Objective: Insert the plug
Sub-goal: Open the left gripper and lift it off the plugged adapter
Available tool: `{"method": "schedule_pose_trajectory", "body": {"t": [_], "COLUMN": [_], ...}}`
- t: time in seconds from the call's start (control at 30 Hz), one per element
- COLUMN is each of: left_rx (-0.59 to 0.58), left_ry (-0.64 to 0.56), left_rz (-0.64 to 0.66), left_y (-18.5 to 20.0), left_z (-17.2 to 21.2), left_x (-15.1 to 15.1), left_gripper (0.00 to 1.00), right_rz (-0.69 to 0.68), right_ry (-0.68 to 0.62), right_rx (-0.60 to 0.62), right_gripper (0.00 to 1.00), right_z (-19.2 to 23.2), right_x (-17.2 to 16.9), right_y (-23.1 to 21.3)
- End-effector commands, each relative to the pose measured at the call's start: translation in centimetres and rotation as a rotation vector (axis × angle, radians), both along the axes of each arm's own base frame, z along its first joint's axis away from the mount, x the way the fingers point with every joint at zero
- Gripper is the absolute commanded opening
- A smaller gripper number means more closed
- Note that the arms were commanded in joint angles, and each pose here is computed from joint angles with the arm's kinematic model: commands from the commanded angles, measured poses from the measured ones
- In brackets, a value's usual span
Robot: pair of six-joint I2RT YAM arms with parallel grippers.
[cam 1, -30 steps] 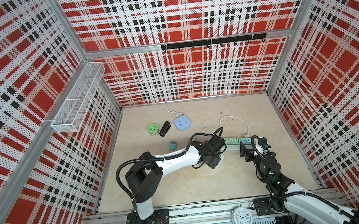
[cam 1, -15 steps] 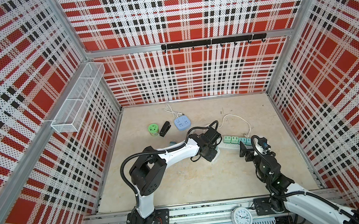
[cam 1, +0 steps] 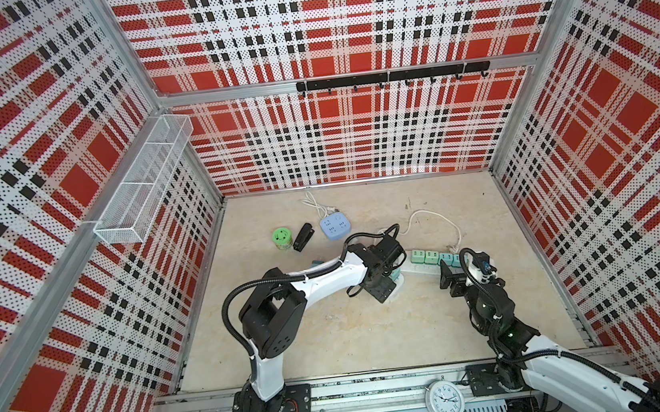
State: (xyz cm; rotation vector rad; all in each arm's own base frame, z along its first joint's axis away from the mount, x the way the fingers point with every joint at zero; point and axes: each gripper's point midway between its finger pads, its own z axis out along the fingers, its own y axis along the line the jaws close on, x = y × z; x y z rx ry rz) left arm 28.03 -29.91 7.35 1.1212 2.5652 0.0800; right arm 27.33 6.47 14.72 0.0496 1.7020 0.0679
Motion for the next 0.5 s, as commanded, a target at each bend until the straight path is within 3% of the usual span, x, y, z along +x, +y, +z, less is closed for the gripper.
{"method": "schedule_pose_trajectory", "body": {"t": [0.0,0.2,0.27,0.47], "left_rx": [-0.065,-0.264,-0.334,-0.484], "left_ry": [-0.195,-0.463,-0.500,-0.523], "left_rz": [0.047,0.293,0.418,0.753], "left_y": [1.3,6.3,8.4,13.1], "left_z": [8.6,16.7,17.7,17.3], "left_x": [1.8,5.6,7.3,12.7], "left_gripper": [0.91,0.94,0.99,0.99], "right_rz": [0.004,0.004,0.005,0.006], "right_ry": [-0.069,-0.070,-0.070,-0.070], "right_rx": [0.045,0.046,0.045,0.048], "right_gripper": [1.00,1.00,1.00,1.00], "right_z": [2.5,2.5,2.4,2.5], "right_x": [0.5,0.4,0.4,0.4], "right_y": [0.3,0.2,0.3,0.2]}}
